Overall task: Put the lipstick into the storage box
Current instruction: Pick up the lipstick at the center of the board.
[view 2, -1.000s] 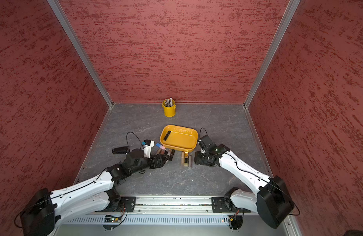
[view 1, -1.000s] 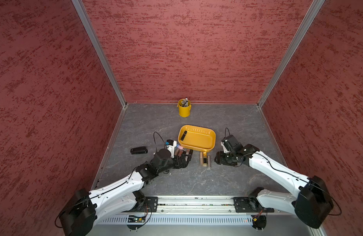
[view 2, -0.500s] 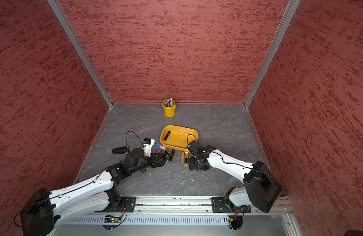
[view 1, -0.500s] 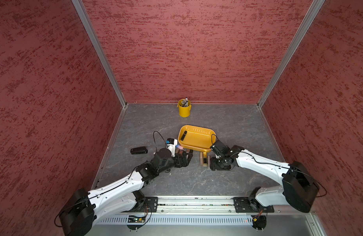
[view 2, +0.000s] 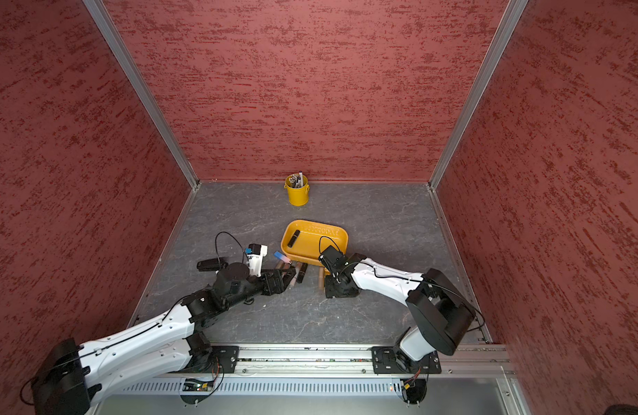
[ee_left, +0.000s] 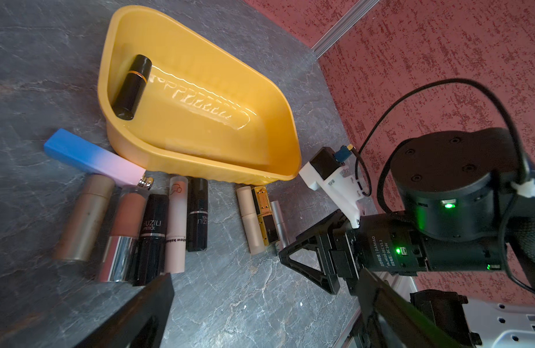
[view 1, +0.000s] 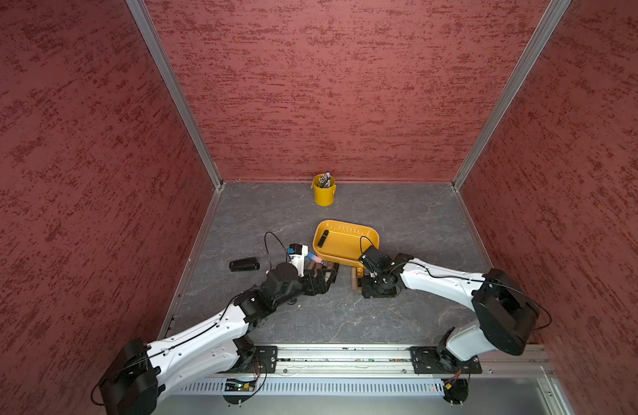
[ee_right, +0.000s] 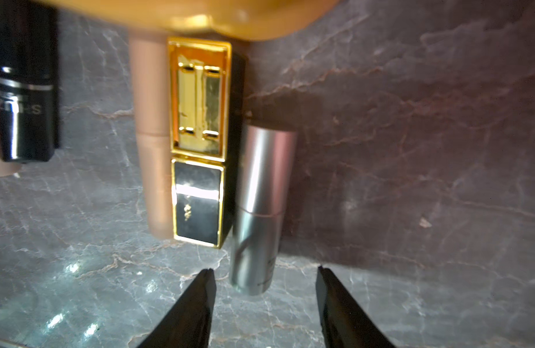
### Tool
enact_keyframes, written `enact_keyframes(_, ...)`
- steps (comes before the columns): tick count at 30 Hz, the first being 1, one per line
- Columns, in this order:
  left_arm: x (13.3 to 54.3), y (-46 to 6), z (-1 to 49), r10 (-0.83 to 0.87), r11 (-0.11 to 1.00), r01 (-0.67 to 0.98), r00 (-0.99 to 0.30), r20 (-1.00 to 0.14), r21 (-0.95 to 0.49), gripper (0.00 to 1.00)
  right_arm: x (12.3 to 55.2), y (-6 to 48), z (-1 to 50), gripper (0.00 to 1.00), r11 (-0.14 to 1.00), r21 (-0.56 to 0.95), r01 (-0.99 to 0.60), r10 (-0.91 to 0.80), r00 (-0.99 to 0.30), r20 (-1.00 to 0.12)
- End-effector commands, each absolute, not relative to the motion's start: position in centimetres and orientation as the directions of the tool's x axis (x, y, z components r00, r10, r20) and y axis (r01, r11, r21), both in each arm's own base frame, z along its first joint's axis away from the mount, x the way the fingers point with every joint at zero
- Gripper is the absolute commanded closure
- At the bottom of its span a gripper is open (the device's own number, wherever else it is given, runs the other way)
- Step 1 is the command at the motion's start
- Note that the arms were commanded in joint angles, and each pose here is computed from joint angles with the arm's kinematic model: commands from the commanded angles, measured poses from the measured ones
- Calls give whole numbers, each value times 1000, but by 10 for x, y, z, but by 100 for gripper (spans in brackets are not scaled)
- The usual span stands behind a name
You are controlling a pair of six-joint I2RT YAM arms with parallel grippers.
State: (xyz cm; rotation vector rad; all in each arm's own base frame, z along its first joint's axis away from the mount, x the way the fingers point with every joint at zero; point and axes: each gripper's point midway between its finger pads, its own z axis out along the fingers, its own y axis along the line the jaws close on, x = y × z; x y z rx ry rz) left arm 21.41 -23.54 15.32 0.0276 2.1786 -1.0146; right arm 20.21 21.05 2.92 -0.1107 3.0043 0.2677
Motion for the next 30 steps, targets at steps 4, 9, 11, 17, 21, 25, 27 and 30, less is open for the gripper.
enact_keyframes(4, 212, -227, 150, -262, 712, 301, -725, -637, -635, 0, 217, 215, 30, 45, 986, 140, -92, -66, -981, -181)
enact_keyframes(9, 211, -225, 152, -264, 713, 299, -723, -639, -634, 0, 223, 219, 27, 48, 986, 131, -104, -78, -979, -186)
enact_keyframes(11, 211, -224, 152, -265, 714, 298, -722, -639, -633, 0, 225, 221, 25, 49, 986, 129, -109, -84, -979, -185)
enact_keyframes(17, 210, -222, 152, -266, 717, 295, -721, -639, -632, 0, 228, 224, 19, 57, 986, 120, -119, -97, -980, -176)
enact_keyframes(21, 210, -221, 153, -270, 719, 293, -718, -641, -630, 0, 226, 224, 16, 63, 986, 119, -118, -97, -981, -168)
enact_keyframes(25, 211, -221, 153, -271, 719, 292, -718, -641, -631, 0, 224, 220, 15, 66, 987, 117, -111, -91, -982, -168)
enact_keyframes(27, 211, -221, 153, -271, 720, 291, -718, -641, -630, 0, 222, 218, 16, 68, 987, 116, -110, -90, -981, -170)
enact_keyframes(30, 211, -221, 153, -273, 719, 289, -719, -639, -632, 0, 221, 215, 17, 71, 988, 113, -108, -88, -981, -175)
